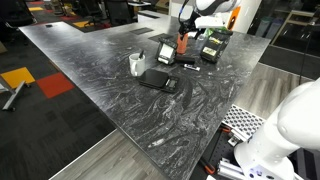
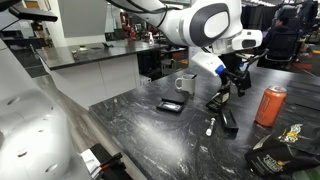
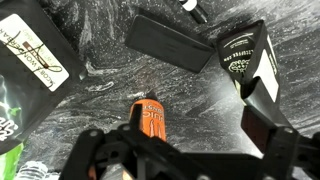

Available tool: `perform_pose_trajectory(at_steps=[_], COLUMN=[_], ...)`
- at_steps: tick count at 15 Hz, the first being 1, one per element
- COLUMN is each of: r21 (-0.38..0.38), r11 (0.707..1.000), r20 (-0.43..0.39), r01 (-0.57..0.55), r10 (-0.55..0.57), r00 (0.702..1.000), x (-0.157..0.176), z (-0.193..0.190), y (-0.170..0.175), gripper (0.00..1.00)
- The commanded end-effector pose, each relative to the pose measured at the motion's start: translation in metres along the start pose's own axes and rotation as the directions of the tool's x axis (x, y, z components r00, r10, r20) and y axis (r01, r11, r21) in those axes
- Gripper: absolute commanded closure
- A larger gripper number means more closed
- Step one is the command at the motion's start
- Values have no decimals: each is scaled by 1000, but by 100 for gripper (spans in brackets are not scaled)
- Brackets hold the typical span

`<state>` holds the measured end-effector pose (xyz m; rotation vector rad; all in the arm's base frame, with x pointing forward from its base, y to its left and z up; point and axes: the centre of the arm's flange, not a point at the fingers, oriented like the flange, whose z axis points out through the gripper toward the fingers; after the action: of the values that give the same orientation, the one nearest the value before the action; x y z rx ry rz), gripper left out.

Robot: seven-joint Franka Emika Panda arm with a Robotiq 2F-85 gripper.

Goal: Put the monster can onto the digital scale

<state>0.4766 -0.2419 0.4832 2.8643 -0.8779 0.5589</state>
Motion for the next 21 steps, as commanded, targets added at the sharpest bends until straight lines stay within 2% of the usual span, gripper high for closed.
perform_pose_trajectory(at_steps=[1, 7, 10, 16, 21], r21=[-2, 5, -15, -56, -70], r11=[1000, 999, 999, 988, 983], r20=[-19, -60, -74, -136, -146], r01=[-15, -47, -52, -144, -171], r10=[15, 48, 51, 135, 159], r00=[1000, 997, 996, 981, 976], x=[7, 31, 42, 63, 75], z=[2, 13, 22, 38, 49], y=[2, 8, 6, 14, 21], gripper=[0, 0, 0, 0, 0])
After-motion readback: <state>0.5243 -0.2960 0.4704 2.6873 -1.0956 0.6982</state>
